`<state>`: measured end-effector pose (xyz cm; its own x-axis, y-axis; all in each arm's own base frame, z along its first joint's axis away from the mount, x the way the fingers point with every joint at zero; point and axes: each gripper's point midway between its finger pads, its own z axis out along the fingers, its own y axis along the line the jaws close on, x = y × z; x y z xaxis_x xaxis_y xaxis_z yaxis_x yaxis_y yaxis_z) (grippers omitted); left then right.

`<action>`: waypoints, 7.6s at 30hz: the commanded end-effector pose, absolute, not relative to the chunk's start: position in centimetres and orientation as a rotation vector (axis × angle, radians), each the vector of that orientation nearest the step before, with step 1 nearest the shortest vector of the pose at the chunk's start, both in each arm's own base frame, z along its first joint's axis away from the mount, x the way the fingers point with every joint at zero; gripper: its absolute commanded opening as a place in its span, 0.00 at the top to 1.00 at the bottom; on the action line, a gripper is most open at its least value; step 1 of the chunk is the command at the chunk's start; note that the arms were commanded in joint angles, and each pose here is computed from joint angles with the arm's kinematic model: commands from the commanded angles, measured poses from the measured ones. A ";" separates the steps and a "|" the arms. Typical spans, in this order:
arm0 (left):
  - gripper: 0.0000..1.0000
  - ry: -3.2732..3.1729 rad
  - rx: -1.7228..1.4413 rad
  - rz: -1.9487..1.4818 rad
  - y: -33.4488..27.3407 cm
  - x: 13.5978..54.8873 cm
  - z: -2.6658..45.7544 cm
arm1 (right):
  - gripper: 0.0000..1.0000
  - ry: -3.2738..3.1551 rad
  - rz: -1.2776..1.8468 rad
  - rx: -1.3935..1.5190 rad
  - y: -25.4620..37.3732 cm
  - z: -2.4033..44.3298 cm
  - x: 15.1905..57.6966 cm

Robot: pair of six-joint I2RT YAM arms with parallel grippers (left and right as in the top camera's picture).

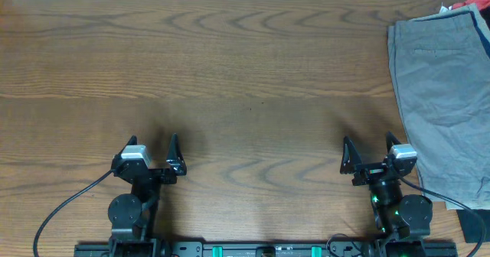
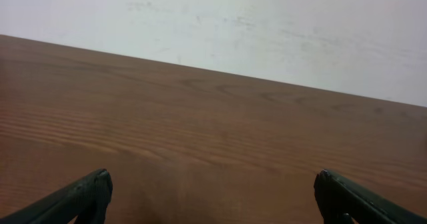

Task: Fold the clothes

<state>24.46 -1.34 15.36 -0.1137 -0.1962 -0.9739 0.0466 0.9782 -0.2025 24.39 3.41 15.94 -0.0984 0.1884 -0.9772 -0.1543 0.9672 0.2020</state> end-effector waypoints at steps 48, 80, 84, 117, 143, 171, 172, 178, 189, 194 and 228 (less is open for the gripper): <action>0.02 1.728 -0.102 -0.214 -1.7 24.4 13.7 | 0.01 1.645 0.278 0.012 3.5 15.9 24.4; 0.02 1.728 -0.102 -0.214 -1.7 24.4 13.7 | 0.01 1.330 1.237 -0.122 12.2 27.1 17.8; 0.02 1.728 -0.102 -0.214 -1.7 24.4 13.7 | 0.01 1.295 1.031 -0.183 11.4 30.3 18.0; 0.02 1.728 -0.102 -0.214 -1.7 24.4 13.7 | 0.01 2.500 -0.501 0.013 -6.1 21.3 50.4; 0.02 1.728 -0.102 -0.214 -1.7 24.4 13.7 | 0.15 2.692 -0.807 -0.024 -13.9 2.0 54.2; 0.02 1.728 -0.102 -0.214 -1.7 24.4 13.7 | 0.99 2.462 -0.696 0.374 -14.4 12.7 54.5; 0.02 1.728 -0.102 -0.214 -1.7 24.4 13.7 | 0.99 2.442 -0.684 0.394 -14.3 13.8 54.4; 0.02 1.728 -0.102 -0.214 -1.7 24.4 13.7 | 0.99 2.379 -0.634 0.383 -12.7 19.1 53.4; 0.02 1.728 -0.102 -0.214 -1.7 24.4 13.7 | 0.99 2.364 -0.354 0.135 -1.8 23.1 53.3; 0.02 1.728 -0.102 -0.214 -1.7 24.4 13.7 | 0.99 2.411 -0.005 -0.144 9.4 21.9 52.7; 0.02 1.728 -0.102 -0.214 -1.7 24.4 13.7 | 0.01 2.718 0.157 -0.472 22.7 21.0 37.3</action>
